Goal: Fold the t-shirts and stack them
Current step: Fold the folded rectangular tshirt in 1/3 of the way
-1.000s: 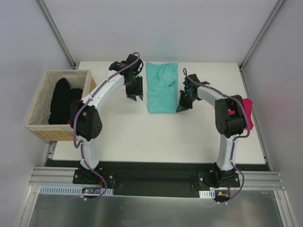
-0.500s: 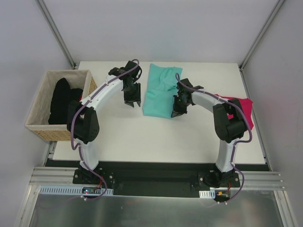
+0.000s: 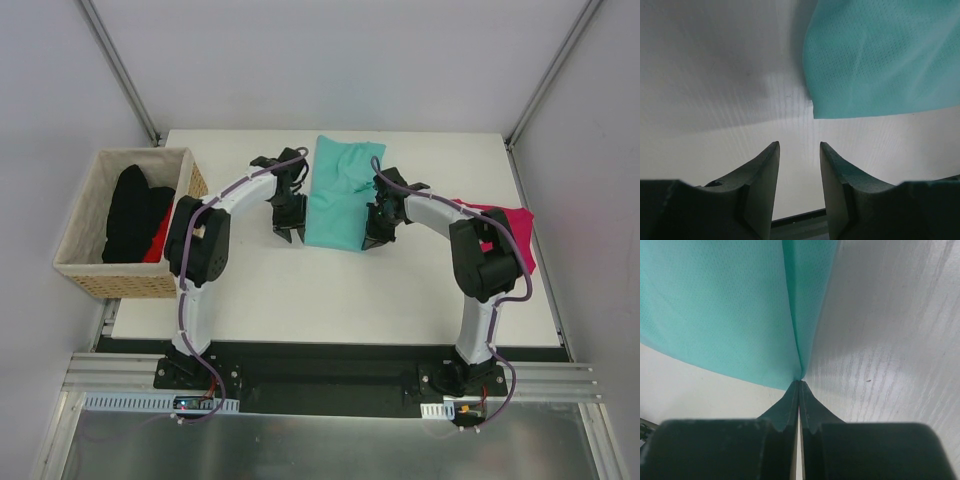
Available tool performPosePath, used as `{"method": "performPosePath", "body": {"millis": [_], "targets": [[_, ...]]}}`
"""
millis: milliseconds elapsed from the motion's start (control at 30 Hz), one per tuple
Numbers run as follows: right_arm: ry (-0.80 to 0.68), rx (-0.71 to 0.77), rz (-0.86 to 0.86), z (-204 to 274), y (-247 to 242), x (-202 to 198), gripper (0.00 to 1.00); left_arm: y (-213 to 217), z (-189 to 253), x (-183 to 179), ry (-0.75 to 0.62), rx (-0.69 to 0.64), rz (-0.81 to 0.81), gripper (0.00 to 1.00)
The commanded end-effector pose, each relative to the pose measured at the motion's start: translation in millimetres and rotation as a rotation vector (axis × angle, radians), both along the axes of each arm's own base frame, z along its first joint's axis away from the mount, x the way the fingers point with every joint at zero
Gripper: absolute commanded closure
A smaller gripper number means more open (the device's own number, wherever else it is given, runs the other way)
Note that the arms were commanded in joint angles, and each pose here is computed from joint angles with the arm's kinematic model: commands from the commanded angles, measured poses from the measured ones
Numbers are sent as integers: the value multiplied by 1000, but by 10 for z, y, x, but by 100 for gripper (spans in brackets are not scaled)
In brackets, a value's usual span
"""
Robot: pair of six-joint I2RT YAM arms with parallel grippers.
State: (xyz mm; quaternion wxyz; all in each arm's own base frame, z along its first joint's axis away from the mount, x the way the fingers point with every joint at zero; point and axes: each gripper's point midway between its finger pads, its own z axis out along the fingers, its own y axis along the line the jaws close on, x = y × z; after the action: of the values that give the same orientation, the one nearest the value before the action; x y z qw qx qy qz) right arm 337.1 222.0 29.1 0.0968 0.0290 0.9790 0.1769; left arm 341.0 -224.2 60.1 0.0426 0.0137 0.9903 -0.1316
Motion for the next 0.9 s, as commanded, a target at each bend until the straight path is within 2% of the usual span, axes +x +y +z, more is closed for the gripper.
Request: {"method": "performPosePath", "body": {"millis": [0, 733, 833, 867], "targets": [[-51, 26, -2, 204, 60, 66, 99, -115, -59, 12, 3, -42, -37, 62], [-37, 39, 8, 215, 97, 72, 99, -368, -225, 127, 39, -110, -54, 62], [-36, 37, 12, 209, 96, 72, 99, -396, -233, 137, 45, -121, -53, 67], [-36, 37, 13, 213, 96, 73, 99, -403, -243, 125, 51, -122, -55, 72]]}}
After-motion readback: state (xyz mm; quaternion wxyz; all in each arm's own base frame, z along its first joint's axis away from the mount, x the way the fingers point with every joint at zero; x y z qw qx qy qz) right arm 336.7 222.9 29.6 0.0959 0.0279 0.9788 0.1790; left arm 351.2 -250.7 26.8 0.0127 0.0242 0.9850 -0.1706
